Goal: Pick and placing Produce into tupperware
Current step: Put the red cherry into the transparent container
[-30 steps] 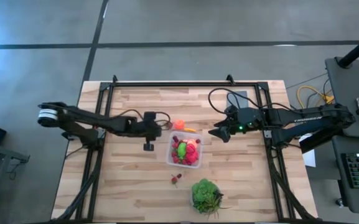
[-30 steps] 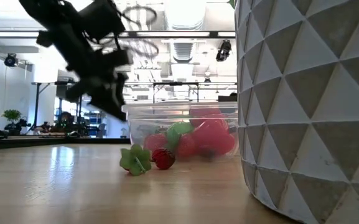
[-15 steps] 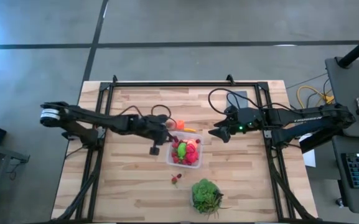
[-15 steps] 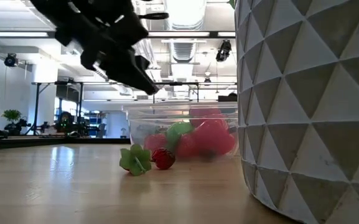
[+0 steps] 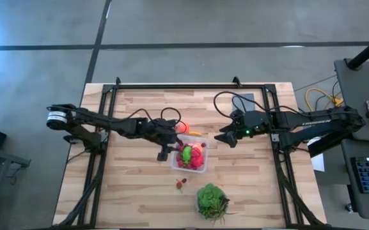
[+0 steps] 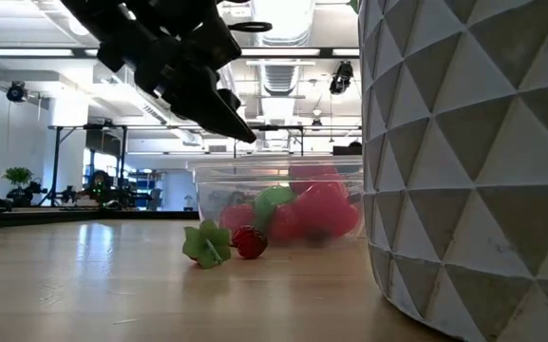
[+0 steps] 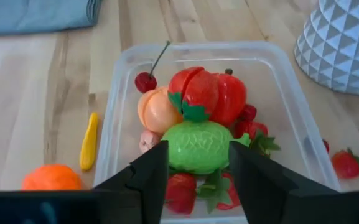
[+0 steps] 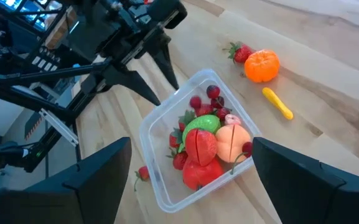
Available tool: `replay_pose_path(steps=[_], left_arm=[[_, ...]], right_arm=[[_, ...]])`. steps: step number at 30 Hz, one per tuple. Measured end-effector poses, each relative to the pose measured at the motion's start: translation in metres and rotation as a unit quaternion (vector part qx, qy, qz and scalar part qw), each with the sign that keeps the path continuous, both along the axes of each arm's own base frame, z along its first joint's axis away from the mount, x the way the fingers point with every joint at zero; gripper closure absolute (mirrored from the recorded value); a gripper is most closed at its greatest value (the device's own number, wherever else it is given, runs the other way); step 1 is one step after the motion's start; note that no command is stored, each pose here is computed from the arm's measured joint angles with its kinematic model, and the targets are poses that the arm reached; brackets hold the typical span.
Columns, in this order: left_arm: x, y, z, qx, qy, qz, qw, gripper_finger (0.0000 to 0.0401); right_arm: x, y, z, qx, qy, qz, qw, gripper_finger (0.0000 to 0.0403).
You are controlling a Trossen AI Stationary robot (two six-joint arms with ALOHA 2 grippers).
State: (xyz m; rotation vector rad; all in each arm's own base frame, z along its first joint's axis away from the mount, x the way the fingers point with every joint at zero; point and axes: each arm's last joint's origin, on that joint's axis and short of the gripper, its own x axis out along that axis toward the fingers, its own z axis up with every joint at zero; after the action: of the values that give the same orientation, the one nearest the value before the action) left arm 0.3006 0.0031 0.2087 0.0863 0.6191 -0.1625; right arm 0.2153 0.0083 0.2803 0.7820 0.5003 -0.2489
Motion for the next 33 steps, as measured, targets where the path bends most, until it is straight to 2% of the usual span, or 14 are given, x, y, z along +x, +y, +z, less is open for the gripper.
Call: replay_pose_path(steps=[6,11,15,19,24,26,33], left_arm=[[-0.011,0.0,0.003,-0.014,0.028,0.011,0.999,0.0201],[-0.029,0.0,0.012,-0.012,0.063,0.016,0.998,0.0196],[-0.048,0.0,0.018,-0.003,0.096,0.035,0.995,0.0196],[-0.067,0.001,0.025,-0.002,0.111,0.066,0.992,0.0196],[-0.086,0.002,0.029,-0.007,0.096,0.092,0.991,0.0196],[-0.094,0.002,0.027,-0.009,0.095,0.099,0.99,0.0196],[-0.114,0.001,0.02,-0.036,0.081,0.127,0.988,0.0196]], right_arm=[[0.001,0.007,0.0,0.006,-0.004,0.038,0.999,0.0078],[0.008,0.011,0.004,0.028,-0.037,0.034,0.998,0.0078],[0.021,0.013,0.01,0.037,-0.097,0.034,0.994,0.0078],[0.038,0.015,0.022,0.043,-0.183,0.036,0.981,0.0078],[0.054,0.016,0.042,0.07,-0.299,0.033,0.951,0.0078],[0.061,0.017,0.052,0.071,-0.325,0.037,0.942,0.0078],[0.086,0.022,0.074,0.061,-0.348,0.043,0.935,0.0078]])
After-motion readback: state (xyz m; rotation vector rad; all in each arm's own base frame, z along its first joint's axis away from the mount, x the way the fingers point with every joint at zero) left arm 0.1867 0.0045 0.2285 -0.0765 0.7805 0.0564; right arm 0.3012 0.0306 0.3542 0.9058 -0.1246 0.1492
